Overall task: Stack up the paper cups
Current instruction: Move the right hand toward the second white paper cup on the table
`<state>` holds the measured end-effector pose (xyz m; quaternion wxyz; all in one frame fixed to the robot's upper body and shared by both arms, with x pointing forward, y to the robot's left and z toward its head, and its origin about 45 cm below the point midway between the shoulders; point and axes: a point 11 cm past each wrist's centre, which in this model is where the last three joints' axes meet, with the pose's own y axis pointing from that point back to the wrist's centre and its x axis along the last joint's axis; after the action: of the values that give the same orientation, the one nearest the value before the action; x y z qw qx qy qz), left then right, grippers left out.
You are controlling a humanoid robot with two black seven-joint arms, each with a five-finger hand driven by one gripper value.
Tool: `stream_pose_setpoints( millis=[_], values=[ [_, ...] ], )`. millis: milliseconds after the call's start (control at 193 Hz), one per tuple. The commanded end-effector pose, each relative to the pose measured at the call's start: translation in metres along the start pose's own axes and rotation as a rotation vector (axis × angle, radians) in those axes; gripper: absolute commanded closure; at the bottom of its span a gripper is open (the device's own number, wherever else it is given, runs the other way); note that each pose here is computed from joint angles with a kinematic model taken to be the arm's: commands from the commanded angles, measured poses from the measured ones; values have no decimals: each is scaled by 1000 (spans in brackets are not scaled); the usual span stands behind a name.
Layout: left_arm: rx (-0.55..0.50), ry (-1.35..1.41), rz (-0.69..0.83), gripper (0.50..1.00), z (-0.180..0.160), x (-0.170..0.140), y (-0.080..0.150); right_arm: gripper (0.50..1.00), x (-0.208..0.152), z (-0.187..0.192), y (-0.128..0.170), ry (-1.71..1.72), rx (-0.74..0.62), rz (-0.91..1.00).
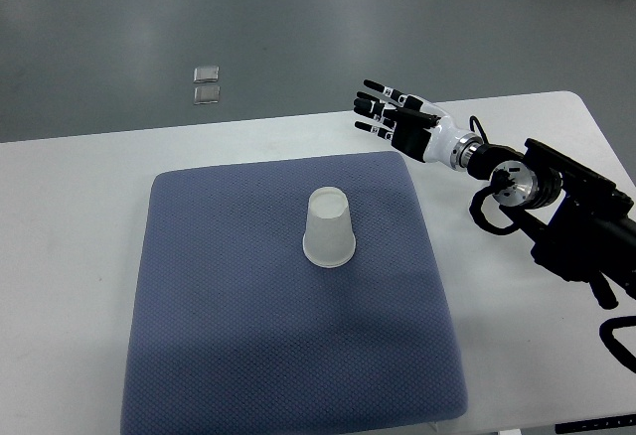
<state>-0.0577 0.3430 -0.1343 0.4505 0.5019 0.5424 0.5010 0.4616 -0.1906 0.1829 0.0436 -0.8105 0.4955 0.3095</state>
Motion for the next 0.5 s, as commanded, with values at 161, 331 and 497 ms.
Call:
stream_pose_setpoints(
  millis=[161, 331, 497],
  values=[
    [-3, 0, 3, 500, 0, 1, 0, 560, -4, -10, -2, 11, 13, -10],
    [-10, -4, -13, 500, 4, -5, 0, 560, -1, -18, -1, 18, 26, 7],
    [-15, -7, -9, 500, 8, -3, 0, 560, 16, -37, 9, 39, 55, 44]
  ],
)
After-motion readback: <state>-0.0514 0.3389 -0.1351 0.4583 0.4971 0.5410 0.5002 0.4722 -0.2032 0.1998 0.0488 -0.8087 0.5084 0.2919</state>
